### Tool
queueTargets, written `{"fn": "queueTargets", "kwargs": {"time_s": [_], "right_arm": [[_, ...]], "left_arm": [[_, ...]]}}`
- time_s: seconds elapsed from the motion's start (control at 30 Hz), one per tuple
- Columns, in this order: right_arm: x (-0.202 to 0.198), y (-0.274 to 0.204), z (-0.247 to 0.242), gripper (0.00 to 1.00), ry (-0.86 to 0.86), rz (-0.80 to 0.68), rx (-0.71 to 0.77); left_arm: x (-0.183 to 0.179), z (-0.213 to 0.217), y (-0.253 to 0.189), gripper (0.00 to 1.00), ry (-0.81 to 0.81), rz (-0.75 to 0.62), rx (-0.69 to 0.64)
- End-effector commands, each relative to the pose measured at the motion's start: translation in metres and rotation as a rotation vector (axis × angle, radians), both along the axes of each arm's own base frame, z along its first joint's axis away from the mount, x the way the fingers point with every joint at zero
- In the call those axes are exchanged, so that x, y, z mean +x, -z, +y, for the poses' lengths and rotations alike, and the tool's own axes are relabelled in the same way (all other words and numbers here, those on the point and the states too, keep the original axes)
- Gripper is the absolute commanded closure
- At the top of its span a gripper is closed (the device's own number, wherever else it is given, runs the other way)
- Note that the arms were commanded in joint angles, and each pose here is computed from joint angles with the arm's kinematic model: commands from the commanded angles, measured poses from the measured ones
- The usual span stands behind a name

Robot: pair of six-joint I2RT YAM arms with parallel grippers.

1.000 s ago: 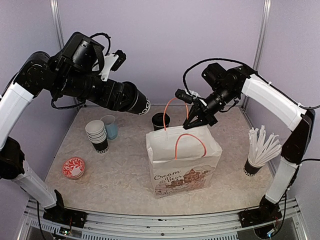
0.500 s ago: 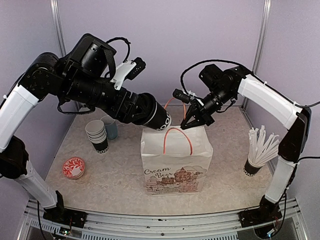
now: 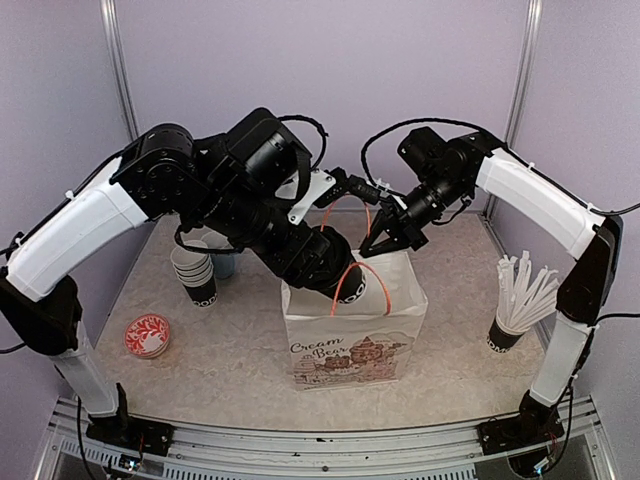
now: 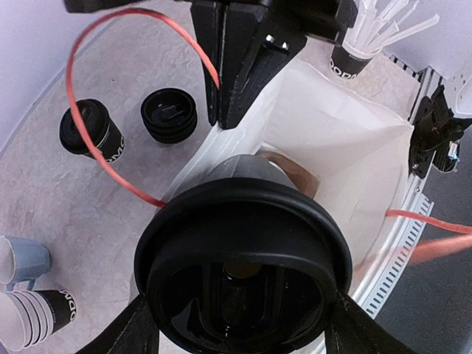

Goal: Pack the takeout coffee

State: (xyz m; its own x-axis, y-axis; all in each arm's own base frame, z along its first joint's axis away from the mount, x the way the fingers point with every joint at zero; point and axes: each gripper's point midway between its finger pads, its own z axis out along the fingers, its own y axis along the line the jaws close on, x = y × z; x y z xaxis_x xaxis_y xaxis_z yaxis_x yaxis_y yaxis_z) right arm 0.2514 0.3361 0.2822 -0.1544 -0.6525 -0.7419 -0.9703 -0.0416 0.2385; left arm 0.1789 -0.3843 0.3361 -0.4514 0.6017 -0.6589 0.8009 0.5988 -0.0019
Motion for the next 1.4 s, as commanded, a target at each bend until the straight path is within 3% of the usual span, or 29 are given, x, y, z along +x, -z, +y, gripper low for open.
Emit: {"fn": "queueTargets", "kwargs": {"time_s": [0.0,0.27,0.5,0.67,1.07,1.37], "right_arm": [[-0.013,-0.023,0.004,1.0,-0.03,-0.014,0.061],[-0.026,-0.025,0.002,1.0,-0.077,0.0,0.086],[-0.043,-0.037,0.0,1.0,-0.143,-0.009,0.131],[-0.054,-0.039,0.0,1.0,-0.177,-0.017,0.134],[-0.067,-0.034,0.0,1.0,-0.217,-0.022,0.11],[-0.057,-0.031,0.002,1.0,-0.171,-0.055,0.085]], "left_arm": [[-0.005,-0.016,0.02,0.4,0.047,-0.03,0.06],[-0.023,-0.026,0.058,0.4,0.128,-0.114,0.209],[-0.032,-0.024,0.077,0.39,0.223,-0.129,0.232],[-0.03,-0.027,0.067,0.4,0.286,-0.194,0.226],[-0.014,-0.025,0.099,0.4,0.332,-0.272,0.399],[-0.05,-0.02,0.104,0.4,0.376,-0.286,0.439]]}}
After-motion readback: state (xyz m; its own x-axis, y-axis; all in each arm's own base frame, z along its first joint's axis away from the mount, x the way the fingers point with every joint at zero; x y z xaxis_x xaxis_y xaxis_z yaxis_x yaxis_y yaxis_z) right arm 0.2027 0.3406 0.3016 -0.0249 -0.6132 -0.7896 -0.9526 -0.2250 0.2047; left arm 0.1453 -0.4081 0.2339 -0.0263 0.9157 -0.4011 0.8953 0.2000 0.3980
